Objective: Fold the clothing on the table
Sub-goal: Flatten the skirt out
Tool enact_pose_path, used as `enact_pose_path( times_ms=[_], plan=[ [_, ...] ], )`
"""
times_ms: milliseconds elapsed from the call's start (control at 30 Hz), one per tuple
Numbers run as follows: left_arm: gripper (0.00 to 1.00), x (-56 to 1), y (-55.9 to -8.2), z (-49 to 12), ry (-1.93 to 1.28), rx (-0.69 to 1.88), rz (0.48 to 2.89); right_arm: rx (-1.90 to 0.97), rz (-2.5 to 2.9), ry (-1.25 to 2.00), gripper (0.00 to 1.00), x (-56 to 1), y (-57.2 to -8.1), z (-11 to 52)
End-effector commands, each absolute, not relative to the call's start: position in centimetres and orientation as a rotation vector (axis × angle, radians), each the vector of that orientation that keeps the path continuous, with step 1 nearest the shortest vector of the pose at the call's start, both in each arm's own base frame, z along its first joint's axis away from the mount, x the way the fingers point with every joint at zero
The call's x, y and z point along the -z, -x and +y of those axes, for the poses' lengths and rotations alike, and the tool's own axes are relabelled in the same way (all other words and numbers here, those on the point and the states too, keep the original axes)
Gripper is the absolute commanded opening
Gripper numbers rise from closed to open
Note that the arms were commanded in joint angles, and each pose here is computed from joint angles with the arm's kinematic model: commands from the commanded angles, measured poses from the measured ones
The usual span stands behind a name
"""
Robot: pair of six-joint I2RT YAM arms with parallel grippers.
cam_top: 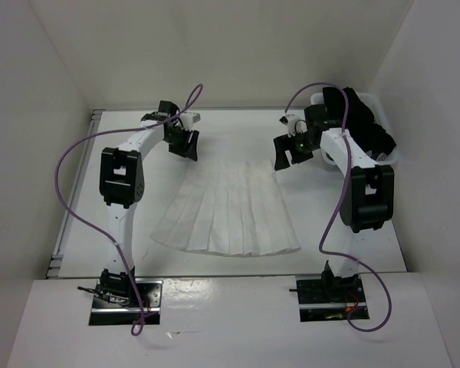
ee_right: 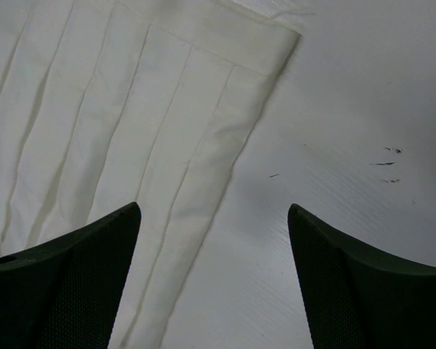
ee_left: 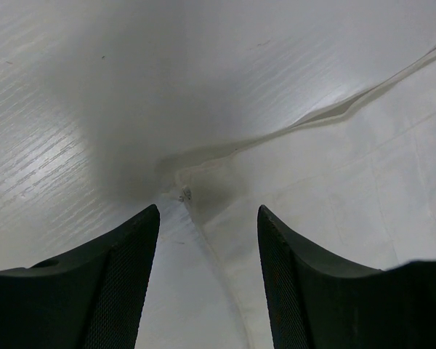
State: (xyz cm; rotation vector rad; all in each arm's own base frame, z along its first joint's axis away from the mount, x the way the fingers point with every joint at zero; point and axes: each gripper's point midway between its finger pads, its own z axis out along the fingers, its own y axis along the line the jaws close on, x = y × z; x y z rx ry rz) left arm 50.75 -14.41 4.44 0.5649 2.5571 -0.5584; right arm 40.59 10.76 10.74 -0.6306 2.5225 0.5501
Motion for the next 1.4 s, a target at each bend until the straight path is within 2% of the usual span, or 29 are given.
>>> enact_pose_path(
  times_ms=[0, 367, 500, 633, 667, 767, 800, 933, 1367],
  plan=[
    [0.64, -3.1, -50.9, -14.3, -0.586, 0.578, 2.569, -0.559, 2.497, 0.646, 0.86, -11.6, -41.1, 10.8],
    [0.64, -2.4, -51.1, -15.3, -0.604, 0.622, 2.567, -0.566, 2.515, 0.645, 0.86, -11.2, -40.9, 10.8],
    [0.58, -2.1, -50.9, -15.6, -0.607, 0.648, 2.570, -0.569, 2.524, 0.644, 0.86, -10.8, -40.9, 10.8],
    [0.42, -1.8, -50.4, -15.7, -0.606, 0.666, 2.586, -0.569, 2.524, 0.644, 0.86, -10.8, -40.9, 10.8],
    [0.34, -1.8, -50.4, -15.7, -0.606, 0.666, 2.586, -0.572, 2.533, 0.643, 0.86, -10.4, -40.9, 10.8],
    [0.21, -1.4, -49.9, -15.6, -0.604, 0.671, 2.606, -0.585, 2.532, 0.645, 0.86, -10.3, -41.0, 10.9],
    [0.13, -1.6, -49.7, -15.6, -0.604, 0.671, 2.606, -0.585, 2.532, 0.645, 0.86, -10.3, -41.0, 10.9],
    [0.00, -1.8, -49.6, -15.4, -0.602, 0.659, 2.609, -0.626, 2.513, 0.641, 0.86, -9.8, -42.0, 11.6],
    [0.00, -1.5, -49.5, -14.9, -0.595, 0.624, 2.628, -0.768, 2.500, 0.610, 0.77, -7.0, -46.5, 13.2]
  ],
)
